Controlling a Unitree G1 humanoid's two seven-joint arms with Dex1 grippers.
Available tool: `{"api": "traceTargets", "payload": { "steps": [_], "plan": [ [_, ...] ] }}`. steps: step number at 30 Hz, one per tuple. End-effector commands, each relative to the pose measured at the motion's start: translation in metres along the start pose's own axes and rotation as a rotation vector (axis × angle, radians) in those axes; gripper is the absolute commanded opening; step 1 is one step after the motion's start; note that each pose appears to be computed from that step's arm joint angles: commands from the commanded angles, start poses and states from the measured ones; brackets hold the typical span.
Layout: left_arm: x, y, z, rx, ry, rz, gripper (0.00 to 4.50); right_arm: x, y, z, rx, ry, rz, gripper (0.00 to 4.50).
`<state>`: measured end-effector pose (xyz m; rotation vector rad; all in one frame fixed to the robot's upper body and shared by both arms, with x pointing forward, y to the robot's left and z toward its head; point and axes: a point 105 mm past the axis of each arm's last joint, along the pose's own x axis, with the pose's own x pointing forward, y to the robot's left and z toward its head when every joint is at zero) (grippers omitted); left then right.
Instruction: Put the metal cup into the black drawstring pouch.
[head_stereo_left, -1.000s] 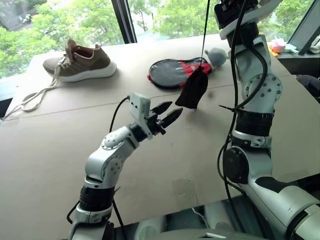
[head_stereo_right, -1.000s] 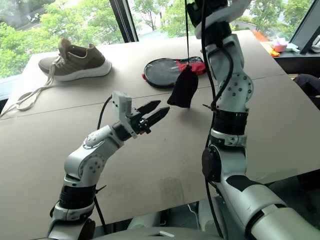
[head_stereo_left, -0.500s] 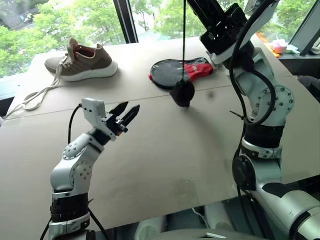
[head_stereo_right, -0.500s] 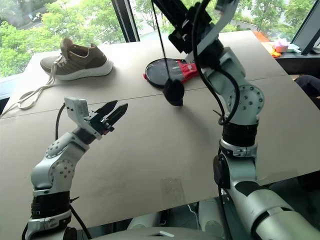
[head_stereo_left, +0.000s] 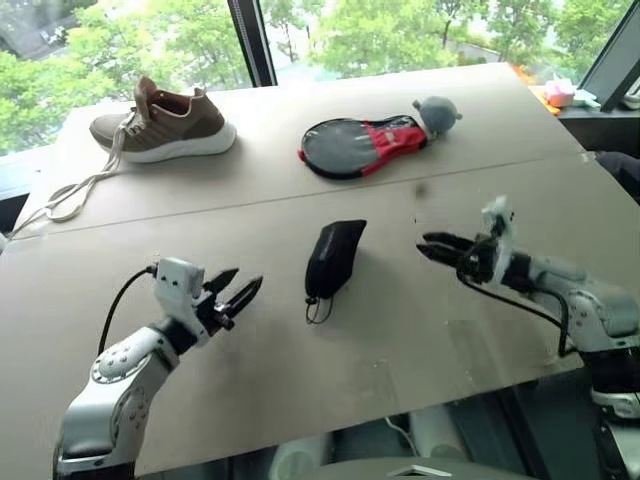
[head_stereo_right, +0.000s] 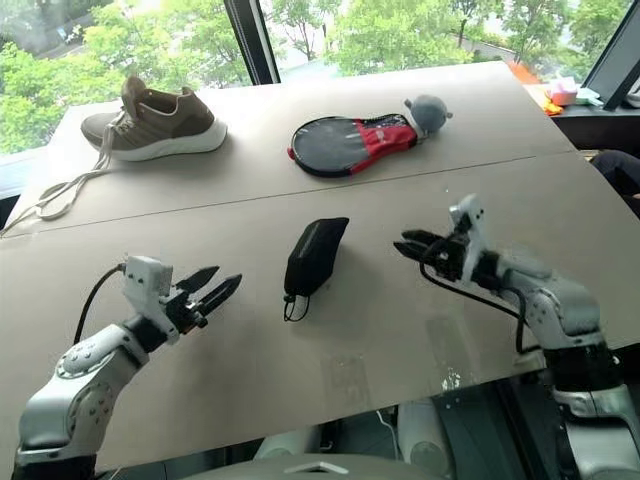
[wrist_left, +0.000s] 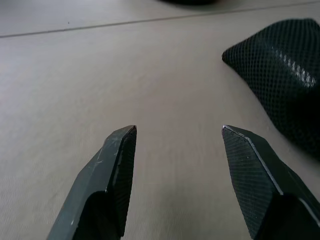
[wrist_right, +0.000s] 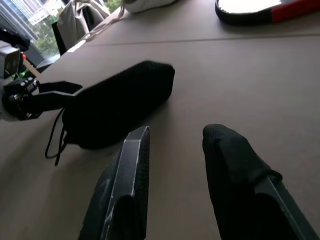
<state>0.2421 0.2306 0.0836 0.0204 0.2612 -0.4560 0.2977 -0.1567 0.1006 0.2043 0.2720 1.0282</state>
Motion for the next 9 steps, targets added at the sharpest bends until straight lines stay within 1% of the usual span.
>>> {"api": "traceTargets", "payload": {
  "steps": [1, 2, 4, 9],
  "plan": [
    [-0.004, -0.014, 0.004, 0.119, -0.012, -0.022, 2.78, -0.028, -0.01, 0.007, -0.182, -0.083, 0.032, 1.71],
    [-0.006, -0.016, -0.001, 0.119, 0.004, -0.022, 2.78, -0.036, -0.014, 0.0, -0.216, -0.059, 0.034, 1.71],
    [-0.008, -0.017, -0.008, 0.115, 0.012, -0.016, 2.78, -0.043, -0.016, -0.006, -0.265, -0.029, 0.044, 1.71],
    [-0.006, -0.011, -0.016, 0.156, 0.019, 0.032, 2.78, -0.046, -0.018, -0.005, -0.339, -0.018, 0.078, 1.71]
  ]
}}
